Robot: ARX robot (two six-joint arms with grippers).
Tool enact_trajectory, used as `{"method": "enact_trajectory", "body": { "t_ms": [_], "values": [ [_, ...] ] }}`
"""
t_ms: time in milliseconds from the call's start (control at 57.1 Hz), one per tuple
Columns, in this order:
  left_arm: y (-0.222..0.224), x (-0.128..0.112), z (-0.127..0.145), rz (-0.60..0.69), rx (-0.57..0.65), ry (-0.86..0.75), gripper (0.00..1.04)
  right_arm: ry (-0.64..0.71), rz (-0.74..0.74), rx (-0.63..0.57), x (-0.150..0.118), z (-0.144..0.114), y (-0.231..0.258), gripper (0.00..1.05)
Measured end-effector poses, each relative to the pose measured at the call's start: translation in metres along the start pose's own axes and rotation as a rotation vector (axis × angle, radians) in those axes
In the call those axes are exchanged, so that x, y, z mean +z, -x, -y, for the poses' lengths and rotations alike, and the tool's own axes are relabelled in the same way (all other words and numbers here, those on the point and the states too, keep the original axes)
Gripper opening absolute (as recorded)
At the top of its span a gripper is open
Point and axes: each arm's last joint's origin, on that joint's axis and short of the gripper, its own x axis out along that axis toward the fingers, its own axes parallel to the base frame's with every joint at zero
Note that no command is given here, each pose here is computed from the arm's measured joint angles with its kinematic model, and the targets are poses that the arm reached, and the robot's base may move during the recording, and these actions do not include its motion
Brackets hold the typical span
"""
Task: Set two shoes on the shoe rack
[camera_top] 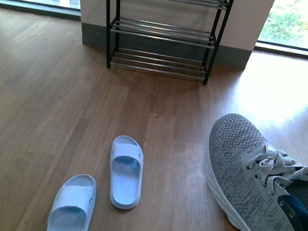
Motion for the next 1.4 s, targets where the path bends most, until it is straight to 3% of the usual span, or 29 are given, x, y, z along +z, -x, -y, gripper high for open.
{"method": "enact_trajectory", "body": {
  "t_ms": [1400],
  "values": [
    [0.0, -0.0001, -0.0001, -0.002, 0.004, 0.0, 0.95, -0.002, -0.004, -0.001, -0.0006, 0.0002, 0.0, 0.01]
  ]
}}
